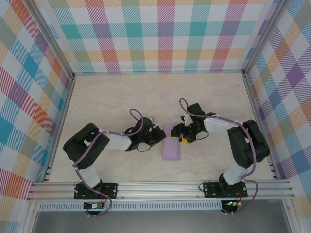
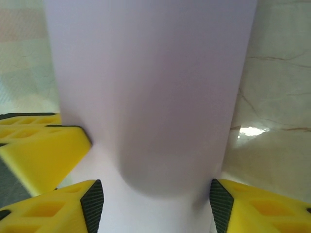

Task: Fold a paper plane with a square sheet of paper (pick it up from the middle)
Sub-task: First fold in half a square sheet of paper at the center of the table.

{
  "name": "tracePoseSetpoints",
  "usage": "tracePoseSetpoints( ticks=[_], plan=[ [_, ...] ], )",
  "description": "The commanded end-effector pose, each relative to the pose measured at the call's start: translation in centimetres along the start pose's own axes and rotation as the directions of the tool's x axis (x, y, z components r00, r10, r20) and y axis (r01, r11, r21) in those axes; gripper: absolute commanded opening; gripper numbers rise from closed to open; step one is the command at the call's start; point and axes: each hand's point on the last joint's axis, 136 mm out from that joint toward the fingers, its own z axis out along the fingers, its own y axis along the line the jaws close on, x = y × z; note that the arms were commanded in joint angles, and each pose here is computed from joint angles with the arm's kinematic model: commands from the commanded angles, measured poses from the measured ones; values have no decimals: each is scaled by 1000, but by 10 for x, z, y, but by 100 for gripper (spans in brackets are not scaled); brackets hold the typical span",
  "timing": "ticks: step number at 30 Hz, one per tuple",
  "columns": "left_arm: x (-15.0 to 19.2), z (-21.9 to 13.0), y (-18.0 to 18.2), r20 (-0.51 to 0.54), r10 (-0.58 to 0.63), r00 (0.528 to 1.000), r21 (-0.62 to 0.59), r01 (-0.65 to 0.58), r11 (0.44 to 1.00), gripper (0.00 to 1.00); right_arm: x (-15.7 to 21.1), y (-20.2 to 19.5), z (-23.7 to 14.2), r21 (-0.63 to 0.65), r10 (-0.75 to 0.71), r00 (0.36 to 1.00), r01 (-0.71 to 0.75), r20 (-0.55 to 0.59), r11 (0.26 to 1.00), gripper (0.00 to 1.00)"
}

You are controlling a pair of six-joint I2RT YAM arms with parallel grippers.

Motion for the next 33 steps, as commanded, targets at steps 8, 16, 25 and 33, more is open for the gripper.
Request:
tracePoseSetpoints(
  ticks=[8, 16, 25, 33],
  plan=[
    [-1, 6, 9, 13, 10, 1000, -59, -9, 998, 4, 8, -28, 12, 89, 32, 999, -28, -37, 996, 56],
    [-6, -4, 9, 30, 35, 999, -105, -32, 994, 21, 10, -43, 19, 176, 39, 998, -31, -45, 984, 50],
    [-25, -32, 19, 57, 11, 998, -209, 1, 978, 34, 12, -66, 28, 298, 57, 997, -39, -55, 954, 44],
    [-30, -33, 15, 47, 21, 999, -236, -9, 972, 35, 14, -82, 30, 373, 107, 993, -82, -48, 924, 42]
  ],
)
